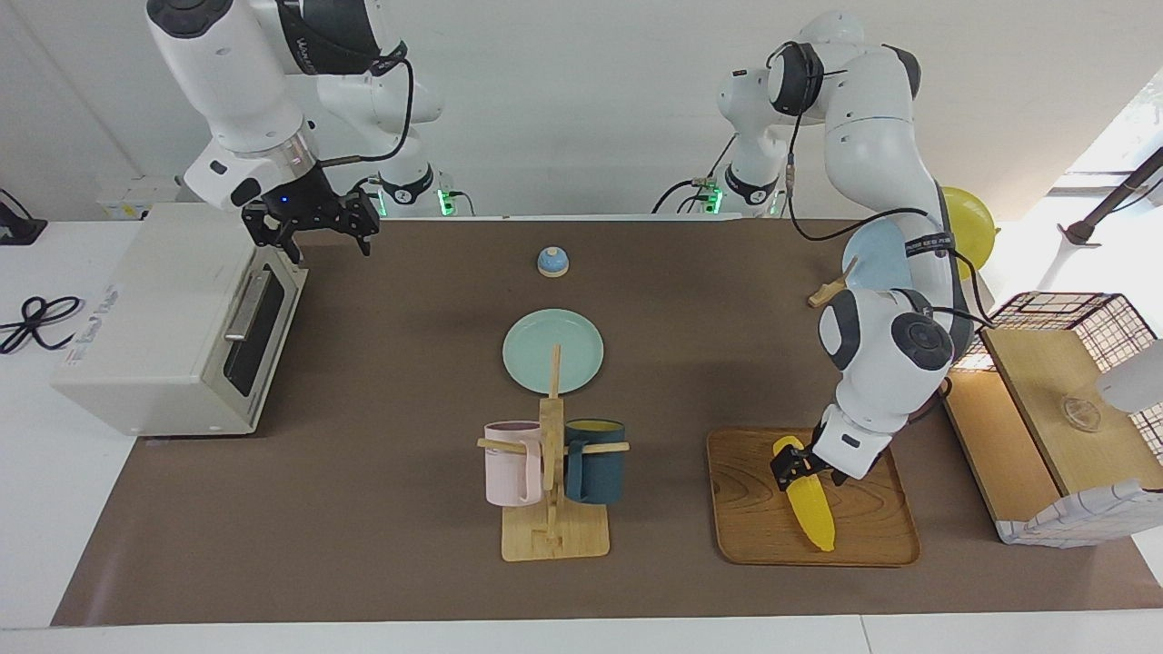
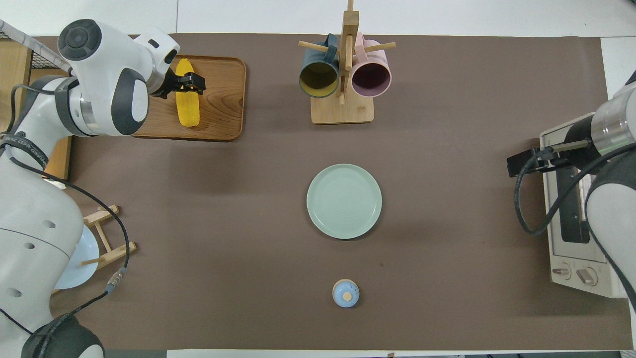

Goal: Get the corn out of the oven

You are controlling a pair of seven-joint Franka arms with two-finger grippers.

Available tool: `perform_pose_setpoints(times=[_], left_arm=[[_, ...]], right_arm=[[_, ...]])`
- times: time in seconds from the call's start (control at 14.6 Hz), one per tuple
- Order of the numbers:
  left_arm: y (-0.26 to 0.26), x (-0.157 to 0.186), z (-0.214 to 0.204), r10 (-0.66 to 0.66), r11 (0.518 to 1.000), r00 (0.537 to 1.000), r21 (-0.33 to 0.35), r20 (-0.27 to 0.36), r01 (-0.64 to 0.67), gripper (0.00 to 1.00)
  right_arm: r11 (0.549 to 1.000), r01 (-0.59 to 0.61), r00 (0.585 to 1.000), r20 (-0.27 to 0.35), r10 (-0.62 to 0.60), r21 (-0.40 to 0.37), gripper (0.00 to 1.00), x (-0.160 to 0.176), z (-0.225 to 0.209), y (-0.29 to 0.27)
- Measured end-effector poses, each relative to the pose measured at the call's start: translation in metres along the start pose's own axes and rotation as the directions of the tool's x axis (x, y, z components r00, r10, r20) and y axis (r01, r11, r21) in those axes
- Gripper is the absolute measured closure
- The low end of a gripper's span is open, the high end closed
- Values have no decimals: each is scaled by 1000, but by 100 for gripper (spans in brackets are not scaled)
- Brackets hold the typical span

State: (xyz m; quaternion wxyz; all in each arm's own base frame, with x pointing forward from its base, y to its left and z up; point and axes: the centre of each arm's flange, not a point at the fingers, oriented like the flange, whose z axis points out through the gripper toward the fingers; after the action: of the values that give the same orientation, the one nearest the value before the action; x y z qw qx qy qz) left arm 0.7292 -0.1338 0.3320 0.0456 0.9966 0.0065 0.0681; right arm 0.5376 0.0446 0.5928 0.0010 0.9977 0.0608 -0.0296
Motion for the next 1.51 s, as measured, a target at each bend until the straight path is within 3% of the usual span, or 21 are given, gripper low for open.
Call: perform_pose_setpoints(times=[0.21,0.41,1.03,1.23,1.51], left_arm=[[2,-1,-36,3,1000,1000,1,17,-3,0],[2,-12,-105,5,1000,999,8,54,-6,0],[-10,-87,-287,8,999,988,41,152,-14,0],[-17,-120,-317,2,999,981,50,193,-12,0],[-35,-150,-305,-22,998,967,65,255,6,0]], right_arm=[[1000,0,1000,-6,0,0,0,1,-2,0],[1000,0,1000,-16,0,0,0,2,-7,0],[1000,-12,1000,-27,12,4,0,2,-12,9],[1000,-20,1000,-24,20,6,0,3,-11,14],[1000,-29,999,-18,29,7,0,4,-8,19]])
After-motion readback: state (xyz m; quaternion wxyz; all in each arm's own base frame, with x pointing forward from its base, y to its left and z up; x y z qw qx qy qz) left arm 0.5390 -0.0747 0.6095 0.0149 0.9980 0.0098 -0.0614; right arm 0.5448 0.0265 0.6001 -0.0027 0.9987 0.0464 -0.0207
